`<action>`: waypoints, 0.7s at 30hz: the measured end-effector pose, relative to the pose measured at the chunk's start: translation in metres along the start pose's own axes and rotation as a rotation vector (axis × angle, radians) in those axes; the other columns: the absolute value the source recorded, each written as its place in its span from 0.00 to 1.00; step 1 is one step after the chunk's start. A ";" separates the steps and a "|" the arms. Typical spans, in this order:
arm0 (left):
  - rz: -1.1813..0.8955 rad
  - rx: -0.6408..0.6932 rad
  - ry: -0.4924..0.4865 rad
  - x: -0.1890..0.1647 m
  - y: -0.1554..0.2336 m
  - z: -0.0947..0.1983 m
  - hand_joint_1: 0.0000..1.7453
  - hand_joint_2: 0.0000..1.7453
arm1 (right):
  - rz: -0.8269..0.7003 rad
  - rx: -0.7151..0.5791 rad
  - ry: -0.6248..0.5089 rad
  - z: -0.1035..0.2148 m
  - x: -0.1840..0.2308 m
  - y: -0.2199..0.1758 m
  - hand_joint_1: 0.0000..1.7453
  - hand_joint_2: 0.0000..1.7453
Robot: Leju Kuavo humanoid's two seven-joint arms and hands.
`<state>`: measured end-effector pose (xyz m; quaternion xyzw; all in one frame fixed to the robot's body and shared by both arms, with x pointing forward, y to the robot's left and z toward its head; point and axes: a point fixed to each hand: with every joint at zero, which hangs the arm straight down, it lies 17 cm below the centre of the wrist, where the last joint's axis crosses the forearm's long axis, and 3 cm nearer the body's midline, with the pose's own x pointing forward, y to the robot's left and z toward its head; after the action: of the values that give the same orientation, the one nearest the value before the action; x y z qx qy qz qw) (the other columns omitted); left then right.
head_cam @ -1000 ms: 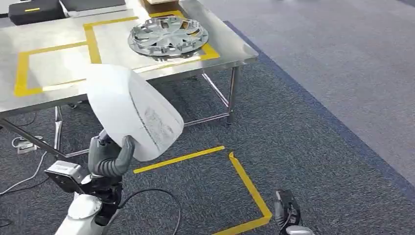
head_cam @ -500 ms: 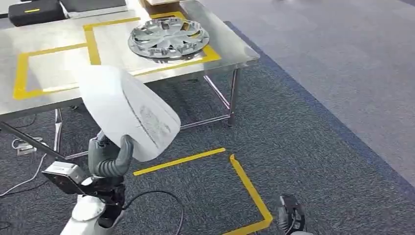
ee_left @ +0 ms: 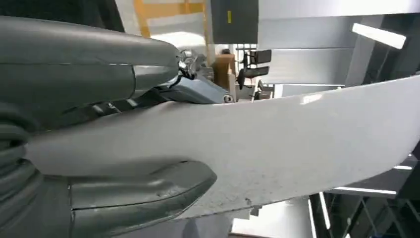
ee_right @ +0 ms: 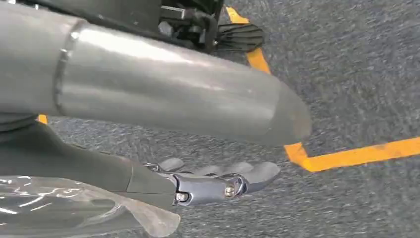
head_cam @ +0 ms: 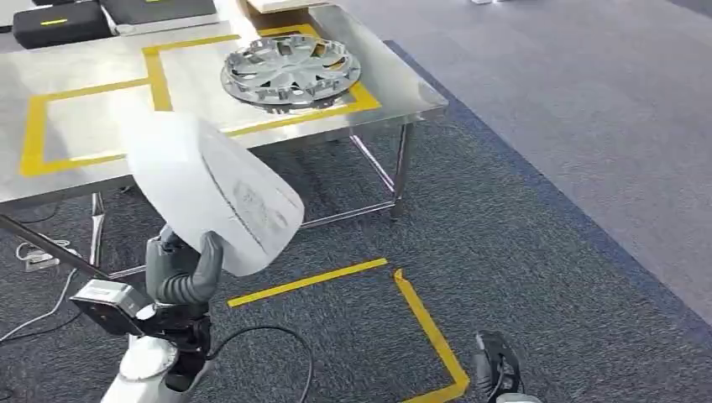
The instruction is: Take the parts from the cabinet and place them on the table.
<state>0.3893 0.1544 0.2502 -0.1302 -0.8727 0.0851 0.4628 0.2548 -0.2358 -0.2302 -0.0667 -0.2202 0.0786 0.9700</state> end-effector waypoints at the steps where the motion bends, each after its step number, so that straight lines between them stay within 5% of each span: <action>1: 0.005 0.001 0.001 0.000 0.001 0.000 1.00 1.00 | 0.001 -0.001 0.002 0.000 0.002 -0.001 0.00 0.00; 21: 0.004 -0.005 -0.003 0.001 0.006 -0.003 1.00 1.00 | -0.003 0.001 0.004 -0.001 0.007 -0.001 0.00 0.00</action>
<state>0.3920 0.1605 0.2511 -0.1332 -0.8734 0.0840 0.4608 0.2610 -0.2361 -0.2277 -0.0662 -0.2184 0.0769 0.9706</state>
